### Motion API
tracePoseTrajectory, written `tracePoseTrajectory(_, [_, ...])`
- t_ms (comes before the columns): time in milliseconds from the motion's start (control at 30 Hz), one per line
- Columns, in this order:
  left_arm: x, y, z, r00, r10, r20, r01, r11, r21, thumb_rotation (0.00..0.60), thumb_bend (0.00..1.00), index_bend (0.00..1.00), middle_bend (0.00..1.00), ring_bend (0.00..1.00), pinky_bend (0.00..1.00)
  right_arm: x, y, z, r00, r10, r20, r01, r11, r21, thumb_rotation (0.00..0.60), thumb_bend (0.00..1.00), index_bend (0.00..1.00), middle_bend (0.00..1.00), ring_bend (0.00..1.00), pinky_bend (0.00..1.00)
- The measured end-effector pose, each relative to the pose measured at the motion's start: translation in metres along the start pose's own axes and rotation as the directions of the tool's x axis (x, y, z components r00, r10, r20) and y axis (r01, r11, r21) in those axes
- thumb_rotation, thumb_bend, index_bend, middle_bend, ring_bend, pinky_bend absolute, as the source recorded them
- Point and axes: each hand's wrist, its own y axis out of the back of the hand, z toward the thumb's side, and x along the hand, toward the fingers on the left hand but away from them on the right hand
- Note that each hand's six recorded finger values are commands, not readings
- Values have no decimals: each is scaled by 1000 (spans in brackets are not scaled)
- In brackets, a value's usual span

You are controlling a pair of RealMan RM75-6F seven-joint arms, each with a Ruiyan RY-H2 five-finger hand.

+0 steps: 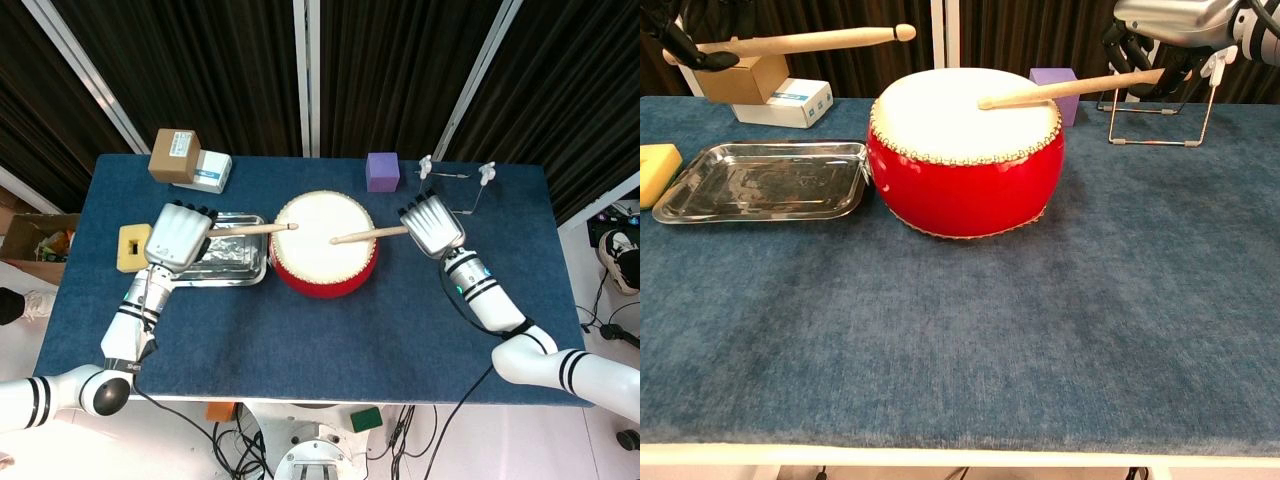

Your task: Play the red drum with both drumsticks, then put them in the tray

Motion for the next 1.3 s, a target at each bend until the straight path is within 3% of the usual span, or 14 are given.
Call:
tracePoseTrajectory(167, [-8,-10,-14,1000,-5,-24,3,998,-67,600,662,678,643,571,532,8,15,-12,998,-51,40,54,996,-68,600,916,796,714,435,417])
tracePoseTrajectory(400, [-19,-48,-52,995,-44,-94,35,995,-96,600,661,678,642,570,527,49,44,-69,975,-161,150,194,952,-238,600,913,796,714,434,416])
tracePoseTrajectory(533, [-19,-69,-68,991,-66,-118,54,994,-98,600,661,678,641,567,523,76,46,-90,965,-183,186,231,931,-283,600,912,796,714,434,416])
tracePoseTrajectory(800, [-10,-99,-85,991,-78,-112,77,997,-10,600,656,679,620,544,516,101,35,-95,965,-184,188,236,922,-306,600,912,796,715,434,416])
tracePoseTrajectory(967, [-1,-111,-86,996,-70,-59,74,995,64,600,650,679,608,531,514,106,32,-96,965,-180,193,234,921,-311,600,912,795,715,434,416])
tracePoseTrajectory(1300, [23,-136,-45,994,-100,36,100,995,5,600,638,662,599,529,514,109,16,-92,973,-132,187,187,931,-314,600,912,796,715,434,415])
